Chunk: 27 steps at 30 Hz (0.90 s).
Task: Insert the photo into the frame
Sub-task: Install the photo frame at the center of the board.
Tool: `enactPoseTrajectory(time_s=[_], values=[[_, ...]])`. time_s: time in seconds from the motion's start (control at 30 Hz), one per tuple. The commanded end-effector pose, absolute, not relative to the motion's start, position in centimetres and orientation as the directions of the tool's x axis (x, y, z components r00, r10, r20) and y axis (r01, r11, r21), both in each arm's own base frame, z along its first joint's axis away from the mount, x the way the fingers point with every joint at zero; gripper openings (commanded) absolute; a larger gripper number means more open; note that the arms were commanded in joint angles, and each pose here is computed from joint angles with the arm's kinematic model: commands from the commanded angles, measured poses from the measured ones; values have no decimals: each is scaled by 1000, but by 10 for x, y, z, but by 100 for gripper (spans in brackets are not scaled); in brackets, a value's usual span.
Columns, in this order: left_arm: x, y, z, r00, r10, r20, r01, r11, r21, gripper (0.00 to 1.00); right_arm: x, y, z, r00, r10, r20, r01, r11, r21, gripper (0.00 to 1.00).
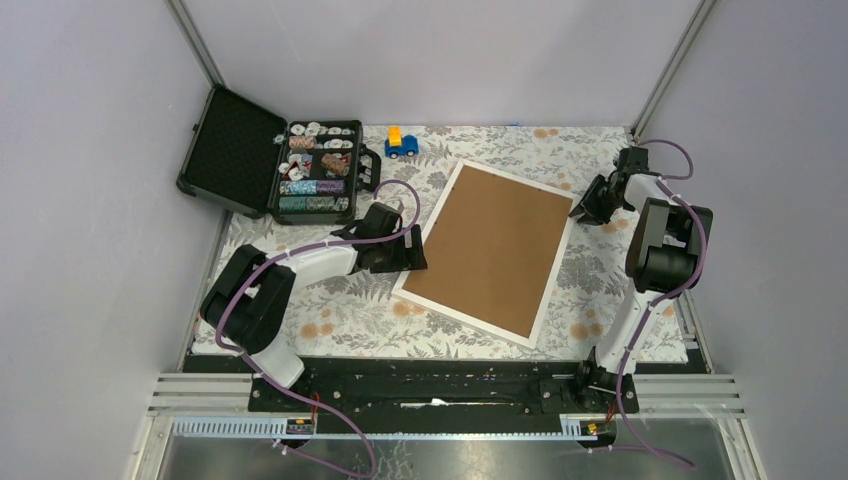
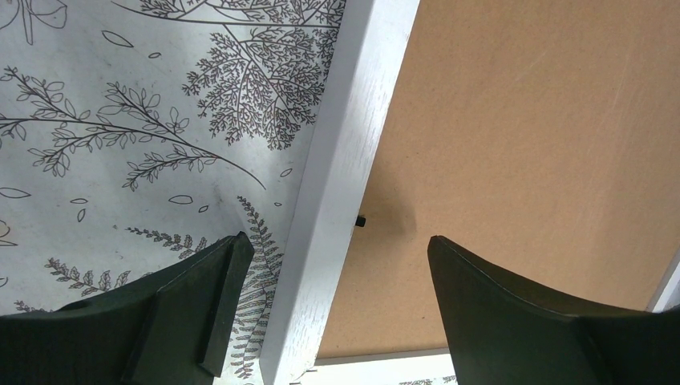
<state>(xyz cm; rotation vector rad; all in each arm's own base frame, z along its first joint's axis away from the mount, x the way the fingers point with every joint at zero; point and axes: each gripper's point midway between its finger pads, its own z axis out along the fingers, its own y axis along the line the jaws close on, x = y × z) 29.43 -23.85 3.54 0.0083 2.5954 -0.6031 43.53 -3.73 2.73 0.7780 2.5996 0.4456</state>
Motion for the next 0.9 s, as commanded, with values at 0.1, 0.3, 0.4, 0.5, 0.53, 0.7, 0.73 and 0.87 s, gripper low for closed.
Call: enactPoseTrajectory(time_s=[0.1,0.3,0.4,0.5,0.53,0.7,0.73,0.87], values=[[297,-243,42,-876,-89,-474,144,890,-433,90,421,-28,22,-806,529,-266,436,834,338,37],[297,-245,42,-878,-91,-469,143,887,-440,89,418,-16,21,-827,490,-275,412,861,297,37],[297,-246,42,-880,-90,-465,145,883,-446,89,414,-5,12,-839,480,-258,413,869,274,37],[297,-249,41,-885,-90,-457,147,878,-456,89,408,14,1,-852,469,-234,413,875,251,37],[296,-250,40,-887,-88,-454,148,876,-459,89,405,22,-6,-859,460,-224,413,882,229,37],[294,-252,36,-895,-87,-438,145,871,-469,90,409,53,-20,-901,382,-204,356,922,152,37],[294,-251,33,-897,-86,-433,143,872,-469,90,409,58,-21,-909,363,-203,342,930,135,37],[293,-256,20,-919,-82,-385,131,859,-495,90,409,65,-27,-930,308,-199,306,951,43,37]])
